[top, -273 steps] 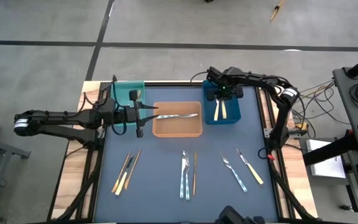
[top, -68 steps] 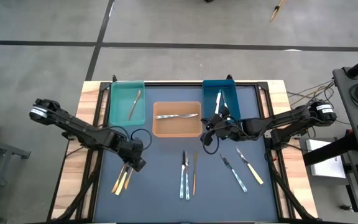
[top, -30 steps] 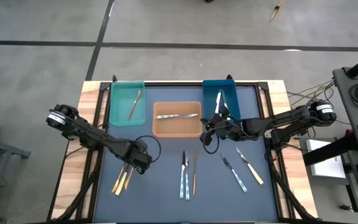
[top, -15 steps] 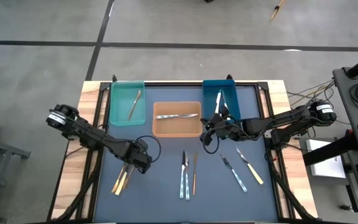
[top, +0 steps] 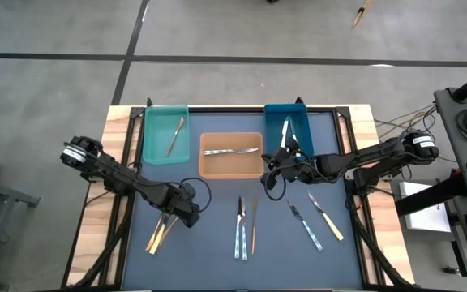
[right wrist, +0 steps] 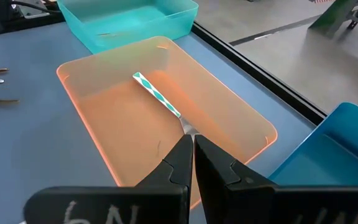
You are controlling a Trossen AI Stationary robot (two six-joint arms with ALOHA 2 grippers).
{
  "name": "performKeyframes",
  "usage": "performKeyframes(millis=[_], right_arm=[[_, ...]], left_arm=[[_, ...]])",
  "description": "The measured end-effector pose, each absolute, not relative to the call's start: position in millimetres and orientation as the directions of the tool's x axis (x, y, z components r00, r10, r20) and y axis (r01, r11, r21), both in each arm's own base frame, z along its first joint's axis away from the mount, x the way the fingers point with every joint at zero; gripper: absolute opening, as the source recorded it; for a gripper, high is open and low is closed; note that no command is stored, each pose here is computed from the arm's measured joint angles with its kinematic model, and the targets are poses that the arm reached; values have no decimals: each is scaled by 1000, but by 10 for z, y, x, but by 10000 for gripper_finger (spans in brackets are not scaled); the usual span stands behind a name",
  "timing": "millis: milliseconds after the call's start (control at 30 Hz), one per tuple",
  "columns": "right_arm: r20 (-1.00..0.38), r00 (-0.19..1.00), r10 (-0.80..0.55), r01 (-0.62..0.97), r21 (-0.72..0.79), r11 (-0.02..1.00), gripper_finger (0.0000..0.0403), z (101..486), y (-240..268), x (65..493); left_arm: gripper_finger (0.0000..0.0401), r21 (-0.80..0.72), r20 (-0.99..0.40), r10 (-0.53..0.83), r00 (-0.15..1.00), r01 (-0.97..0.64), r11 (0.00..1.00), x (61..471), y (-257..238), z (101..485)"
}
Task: Sort silverware by color (type)
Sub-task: Put the gold knife into the green bin
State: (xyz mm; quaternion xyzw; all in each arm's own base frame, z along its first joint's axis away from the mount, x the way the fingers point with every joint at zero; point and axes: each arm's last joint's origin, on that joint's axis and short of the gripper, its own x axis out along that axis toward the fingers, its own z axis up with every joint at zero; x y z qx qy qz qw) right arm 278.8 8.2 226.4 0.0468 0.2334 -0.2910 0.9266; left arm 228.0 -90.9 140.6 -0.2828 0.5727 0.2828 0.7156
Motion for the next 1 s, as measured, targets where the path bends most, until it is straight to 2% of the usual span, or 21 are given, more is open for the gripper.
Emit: performKeyframes(millis=[267, 1000], right_arm=[[-460, 722, -517, 561, -49, 826, 9, 2264, 82, 2788], [-469, 731, -496, 544, -39, 838, 9, 2261, 88, 2790]], left_arm=[[78, -90, -974, 94, 208, -729, 679, 2299, -909, 1409], [77, -101, -968, 104, 231, -729, 677, 2274, -894, 1352]])
